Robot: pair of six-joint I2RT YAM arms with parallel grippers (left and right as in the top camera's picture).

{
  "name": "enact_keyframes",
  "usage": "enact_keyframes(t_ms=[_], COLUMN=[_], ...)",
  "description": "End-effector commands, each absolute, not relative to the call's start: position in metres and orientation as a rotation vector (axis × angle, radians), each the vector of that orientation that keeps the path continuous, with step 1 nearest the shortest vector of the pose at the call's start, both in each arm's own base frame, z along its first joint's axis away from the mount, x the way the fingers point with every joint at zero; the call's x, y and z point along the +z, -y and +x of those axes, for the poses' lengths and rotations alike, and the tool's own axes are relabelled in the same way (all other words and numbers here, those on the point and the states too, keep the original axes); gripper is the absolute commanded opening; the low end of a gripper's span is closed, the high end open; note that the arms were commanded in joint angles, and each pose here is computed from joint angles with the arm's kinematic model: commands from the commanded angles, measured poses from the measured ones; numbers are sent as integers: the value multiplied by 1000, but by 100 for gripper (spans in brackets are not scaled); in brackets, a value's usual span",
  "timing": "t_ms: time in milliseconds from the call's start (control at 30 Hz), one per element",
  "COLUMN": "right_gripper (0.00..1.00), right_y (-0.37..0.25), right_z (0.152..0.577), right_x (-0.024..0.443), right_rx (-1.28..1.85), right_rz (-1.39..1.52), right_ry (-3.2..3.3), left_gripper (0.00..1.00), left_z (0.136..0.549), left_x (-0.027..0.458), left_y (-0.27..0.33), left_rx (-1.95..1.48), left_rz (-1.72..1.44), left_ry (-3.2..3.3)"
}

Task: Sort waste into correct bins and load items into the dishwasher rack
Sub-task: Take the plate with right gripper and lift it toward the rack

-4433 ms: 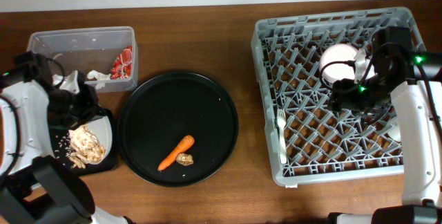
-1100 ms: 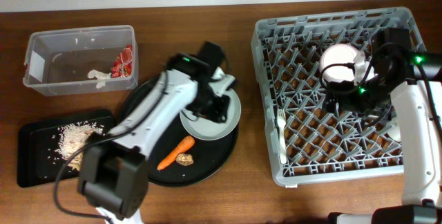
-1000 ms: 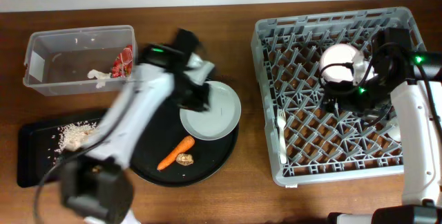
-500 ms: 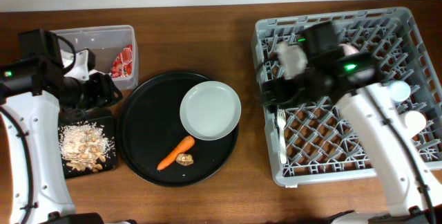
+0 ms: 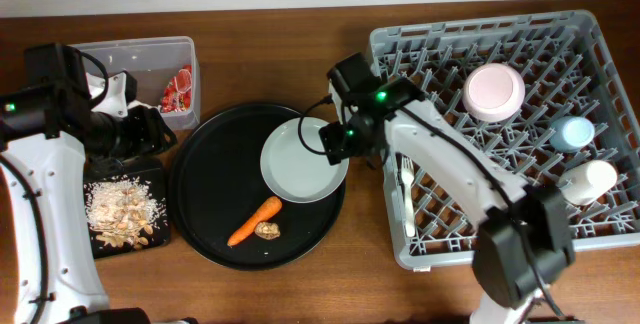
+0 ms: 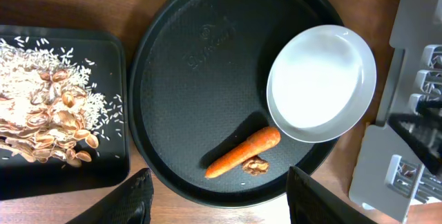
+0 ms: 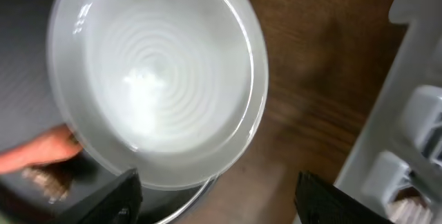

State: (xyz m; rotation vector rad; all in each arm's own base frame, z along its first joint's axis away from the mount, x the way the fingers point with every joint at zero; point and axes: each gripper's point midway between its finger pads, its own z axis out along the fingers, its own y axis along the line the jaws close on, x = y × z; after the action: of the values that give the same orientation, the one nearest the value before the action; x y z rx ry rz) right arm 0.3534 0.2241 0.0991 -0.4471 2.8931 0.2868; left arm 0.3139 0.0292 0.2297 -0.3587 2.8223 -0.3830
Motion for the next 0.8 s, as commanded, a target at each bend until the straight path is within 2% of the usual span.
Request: enact_keyframes(t_ms=[0, 167, 233, 267, 367, 400, 433, 600, 700, 767], right_gripper=[70, 61, 43, 31, 18, 9, 4, 4, 4, 4], right_y=[-218, -220, -220, -220, -221, -221, -221, -219, -201, -171], right_z=[358, 359, 359, 359, 361, 362, 362, 374, 387, 400], right_x=[63, 30, 25, 25, 28, 29, 31, 71, 119, 175], right_rx=[202, 177, 170, 170, 179, 181, 182, 186, 112, -14], right_rz=[-330, -296, -298, -299, -298, -296, -296, -280, -231, -154], right_ry=[-2972, -3029, -3039, -3038, -3025, -3022, -3020, -2967, -2888, -2777], left_gripper=[61, 61, 61, 62, 61, 61, 61, 61, 61, 61], left_z=[314, 314, 314, 314, 314, 314, 314, 313, 313, 313], left_x=[235, 234, 234, 234, 234, 234, 234, 234, 234, 234], left_y=[-30, -30, -30, -30, -30, -30, -30, -30, -30, -30], left_rx=[-377, -378, -378, -378, -378, -378, -378, -379, -379, -379], left_rz=[-328, -328, -328, -328, -328, -328, -328, -329, -329, -329], left_ry=[-2808, -2809, -2809, -2809, -2809, -2809, -2810, -2815, -2815, -2814])
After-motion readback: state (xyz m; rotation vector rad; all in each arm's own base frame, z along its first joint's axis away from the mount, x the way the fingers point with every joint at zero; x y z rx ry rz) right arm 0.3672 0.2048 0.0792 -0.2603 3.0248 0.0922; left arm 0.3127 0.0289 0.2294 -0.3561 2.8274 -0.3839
